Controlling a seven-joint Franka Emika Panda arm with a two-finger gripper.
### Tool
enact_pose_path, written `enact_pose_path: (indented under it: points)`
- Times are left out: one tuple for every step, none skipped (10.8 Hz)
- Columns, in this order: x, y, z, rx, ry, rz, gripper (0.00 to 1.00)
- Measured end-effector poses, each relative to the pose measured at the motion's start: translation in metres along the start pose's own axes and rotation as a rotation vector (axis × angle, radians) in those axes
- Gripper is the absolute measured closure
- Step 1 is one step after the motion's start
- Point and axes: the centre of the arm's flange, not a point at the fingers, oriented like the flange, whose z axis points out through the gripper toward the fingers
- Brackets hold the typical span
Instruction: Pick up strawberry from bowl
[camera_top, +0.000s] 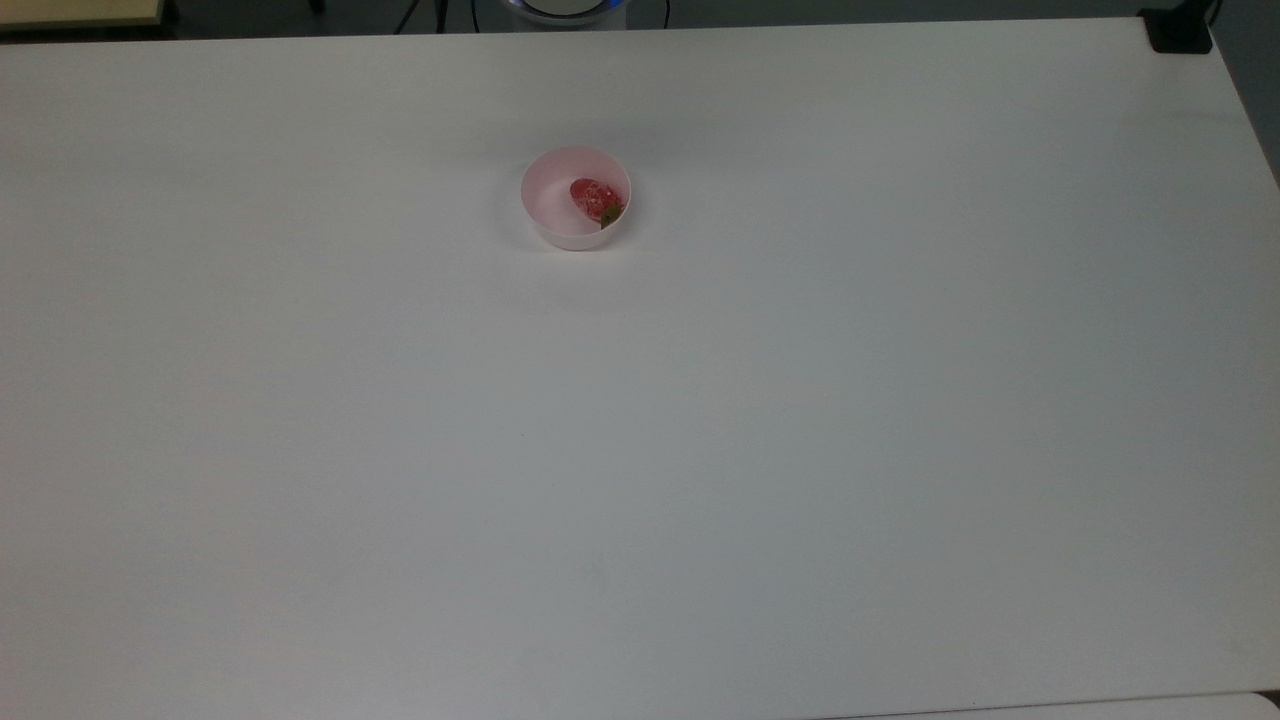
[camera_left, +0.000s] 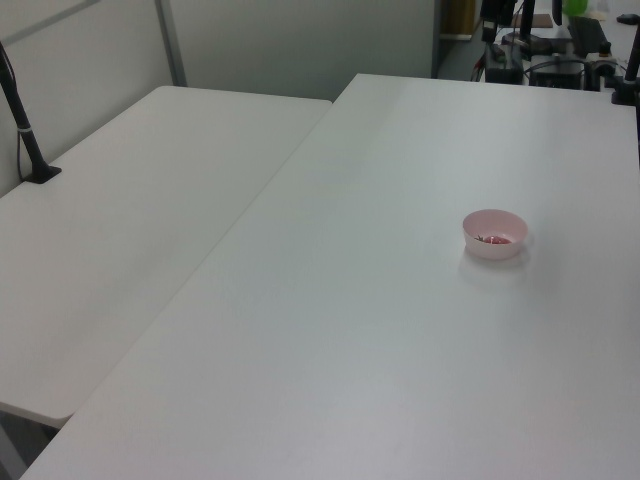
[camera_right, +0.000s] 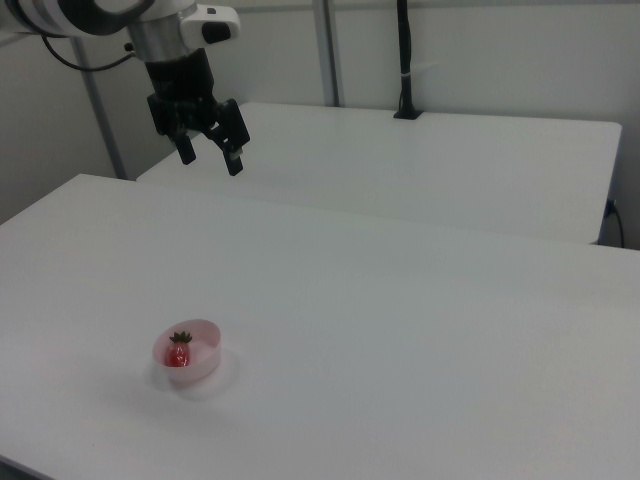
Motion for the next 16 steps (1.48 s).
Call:
enact_pose_path:
  points:
    - [0.0, 0.0, 0.0, 0.0, 0.0, 0.0, 0.0]
    - [0.0, 0.0, 0.001, 0.0, -0.002, -0.002, 0.0]
    - [0.0, 0.0, 0.002, 0.0, -0.004, -0.005, 0.0]
    - [0.001, 0.0, 0.003, 0.0, -0.005, -0.007, 0.0]
    - [0.001, 0.0, 0.003, 0.0, -0.006, -0.008, 0.0]
    - [0.001, 0.0, 0.003, 0.0, -0.006, -0.008, 0.0]
    - [0.001, 0.0, 0.003, 0.0, -0.006, -0.01, 0.0]
    - [0.001, 0.0, 0.003, 0.0, -0.007, -0.016, 0.0]
    - [0.001, -0.002, 0.006, 0.0, -0.011, -0.081, 0.0]
    - [0.001, -0.006, 0.015, 0.003, -0.031, -0.219, 0.0]
    - [0.0, -0.01, 0.032, 0.009, -0.066, -0.334, 0.0]
    - [-0.001, -0.015, 0.053, 0.017, -0.11, -0.39, 0.0]
    - [-0.001, -0.019, 0.076, 0.025, -0.155, -0.416, 0.0]
    - [-0.003, -0.026, 0.1, 0.033, -0.203, -0.437, 0.02]
    - [-0.008, -0.036, 0.123, 0.04, -0.251, -0.456, 0.05]
    - [-0.013, -0.047, 0.144, 0.046, -0.296, -0.477, 0.06]
